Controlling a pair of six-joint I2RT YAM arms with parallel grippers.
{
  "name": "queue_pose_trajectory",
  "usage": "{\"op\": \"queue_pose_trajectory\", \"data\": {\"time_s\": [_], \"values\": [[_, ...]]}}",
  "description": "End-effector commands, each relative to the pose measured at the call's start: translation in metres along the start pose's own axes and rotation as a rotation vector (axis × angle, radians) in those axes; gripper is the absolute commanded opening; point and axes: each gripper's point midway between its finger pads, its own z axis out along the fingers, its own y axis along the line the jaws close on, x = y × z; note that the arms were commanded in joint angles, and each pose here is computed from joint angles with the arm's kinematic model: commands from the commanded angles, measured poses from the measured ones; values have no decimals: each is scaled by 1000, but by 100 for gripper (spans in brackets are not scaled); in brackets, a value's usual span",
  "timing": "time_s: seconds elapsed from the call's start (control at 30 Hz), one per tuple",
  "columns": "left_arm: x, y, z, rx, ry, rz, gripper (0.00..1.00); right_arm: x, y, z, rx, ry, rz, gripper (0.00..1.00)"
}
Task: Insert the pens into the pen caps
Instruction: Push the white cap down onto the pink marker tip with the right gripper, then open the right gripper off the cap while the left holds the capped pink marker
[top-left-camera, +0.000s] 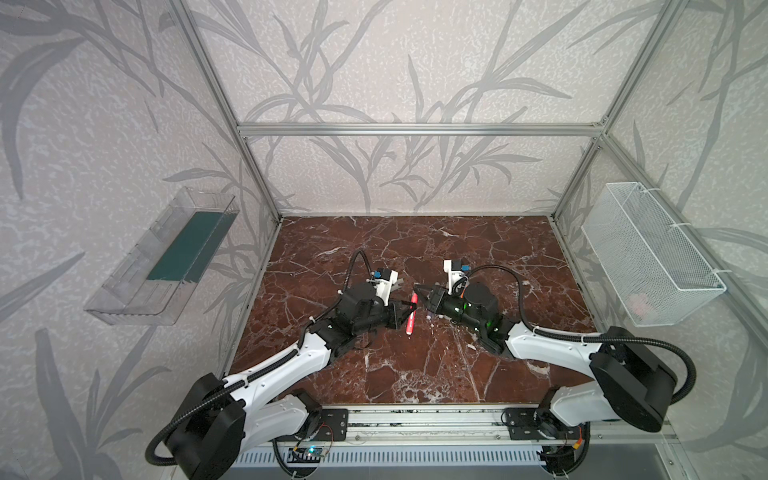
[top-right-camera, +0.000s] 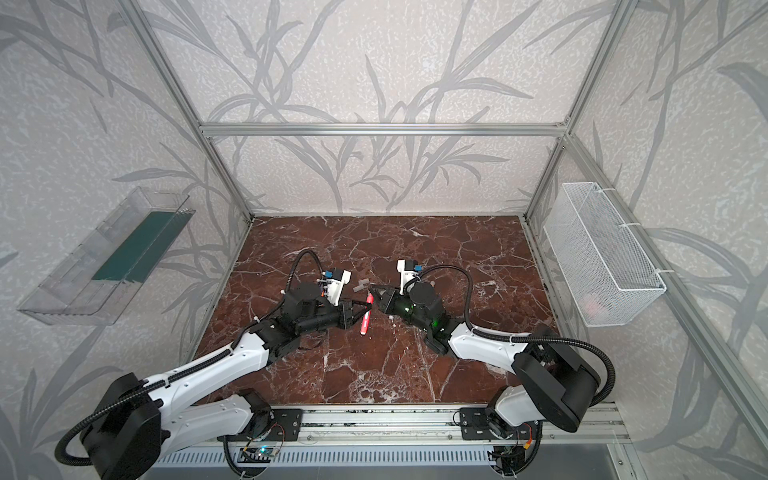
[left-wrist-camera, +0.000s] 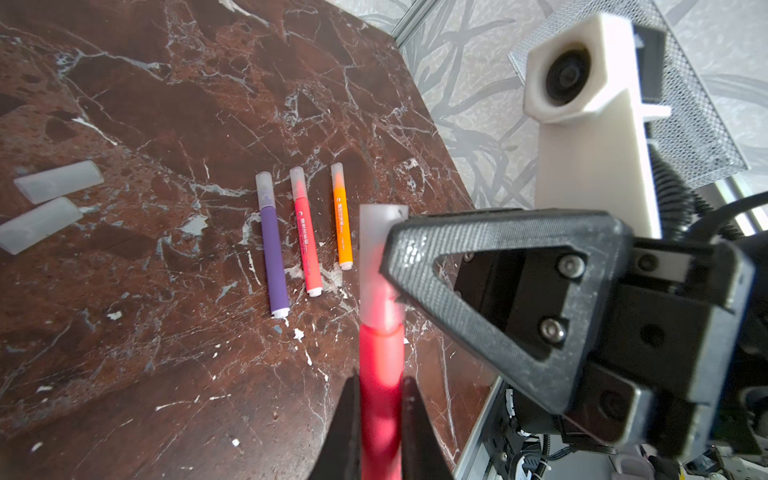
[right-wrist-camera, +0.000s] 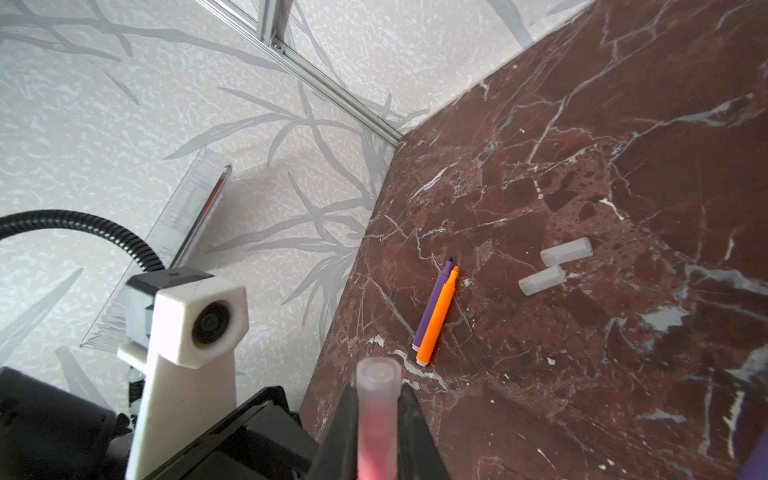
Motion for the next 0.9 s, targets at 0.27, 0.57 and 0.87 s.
{"op": "queue_pose_trajectory", "data": {"time_s": [0.27, 0.57, 0.87], "values": [[-32, 10, -9, -9, -109, -53, 0, 9, 17, -4, -94, 14, -24, 0], [-36, 40, -12, -209, -103, -52, 0, 26, 13, 2, 28, 56, -59, 0], [-37, 60, -21, -343, -114, -41, 0, 26, 11, 6, 34, 44, -71, 0]]}}
